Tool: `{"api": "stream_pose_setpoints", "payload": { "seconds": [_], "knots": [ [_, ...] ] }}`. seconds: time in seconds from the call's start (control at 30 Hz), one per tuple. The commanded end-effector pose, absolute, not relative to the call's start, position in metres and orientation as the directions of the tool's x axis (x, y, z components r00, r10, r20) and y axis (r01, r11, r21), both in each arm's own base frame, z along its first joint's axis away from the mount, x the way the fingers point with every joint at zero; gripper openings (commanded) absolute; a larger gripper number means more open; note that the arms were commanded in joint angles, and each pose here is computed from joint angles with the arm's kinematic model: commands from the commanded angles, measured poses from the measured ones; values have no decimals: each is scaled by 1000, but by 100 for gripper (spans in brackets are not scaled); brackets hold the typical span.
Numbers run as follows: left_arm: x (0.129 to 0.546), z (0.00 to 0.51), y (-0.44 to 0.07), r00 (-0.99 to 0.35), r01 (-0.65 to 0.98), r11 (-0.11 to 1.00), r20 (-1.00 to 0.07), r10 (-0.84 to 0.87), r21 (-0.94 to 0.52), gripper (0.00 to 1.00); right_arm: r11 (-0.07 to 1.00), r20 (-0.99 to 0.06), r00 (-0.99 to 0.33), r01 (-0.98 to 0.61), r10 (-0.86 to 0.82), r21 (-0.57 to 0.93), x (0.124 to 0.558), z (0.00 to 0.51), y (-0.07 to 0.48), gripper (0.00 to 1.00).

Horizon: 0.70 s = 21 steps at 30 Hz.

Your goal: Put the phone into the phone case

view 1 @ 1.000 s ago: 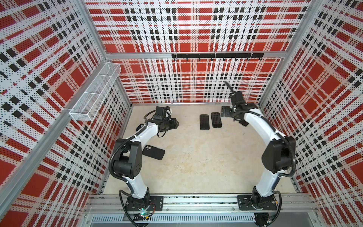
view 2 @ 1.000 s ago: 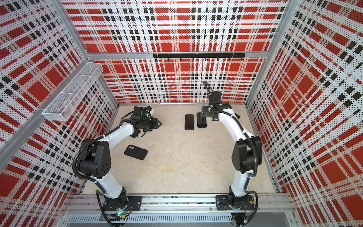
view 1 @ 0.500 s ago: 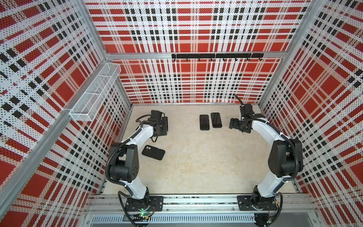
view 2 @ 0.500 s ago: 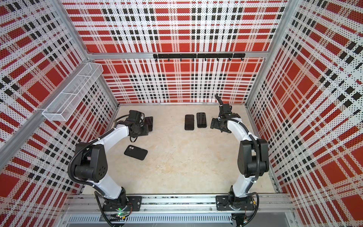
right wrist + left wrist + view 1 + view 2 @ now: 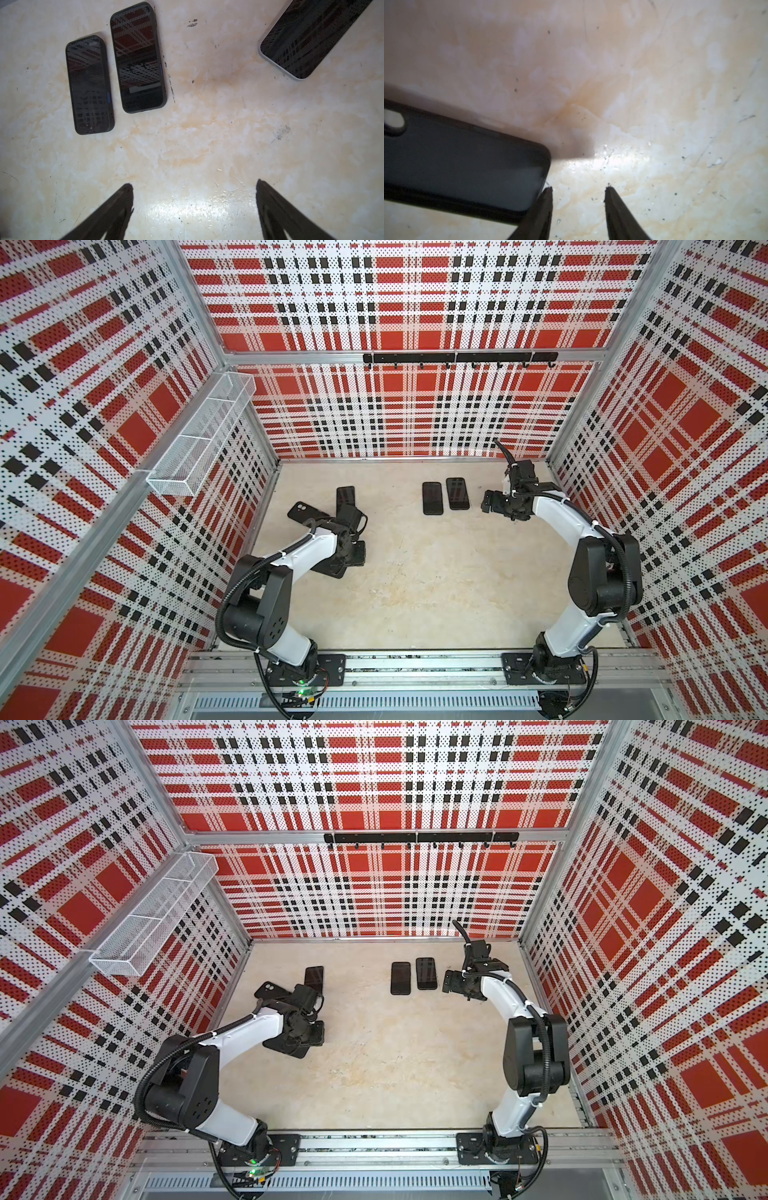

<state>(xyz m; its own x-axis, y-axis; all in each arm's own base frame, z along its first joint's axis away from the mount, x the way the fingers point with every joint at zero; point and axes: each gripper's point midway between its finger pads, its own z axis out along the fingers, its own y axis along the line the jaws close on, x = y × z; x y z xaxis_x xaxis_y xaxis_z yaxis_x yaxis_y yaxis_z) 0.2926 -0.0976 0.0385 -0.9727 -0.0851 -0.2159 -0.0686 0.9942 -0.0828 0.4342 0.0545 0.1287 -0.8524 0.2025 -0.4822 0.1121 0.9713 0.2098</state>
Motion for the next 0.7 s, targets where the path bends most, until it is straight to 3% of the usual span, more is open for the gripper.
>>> {"api": "stream_pose_setpoints", "payload": {
  "seconds": [0.0,0.17,0.37,0.67],
  "knots": [
    [290,39,-90,-967,-118,992,-221,-125,-47,45,973,-524,-832,81,185,215,432,145,54,94],
    [295,44,-88,-954,-146,983,-249,-169,-109,53,972,-517,-835,82,189,221,430,144,55,94],
    [297,27,-82,-958,-172,977,-210,-195,-125,53,963,-533,-821,71,205,261,425,156,60,94],
    [292,22,-81,-958,-186,976,-200,-206,-112,35,967,-554,-809,71,199,244,421,166,56,94]
  ]
}}
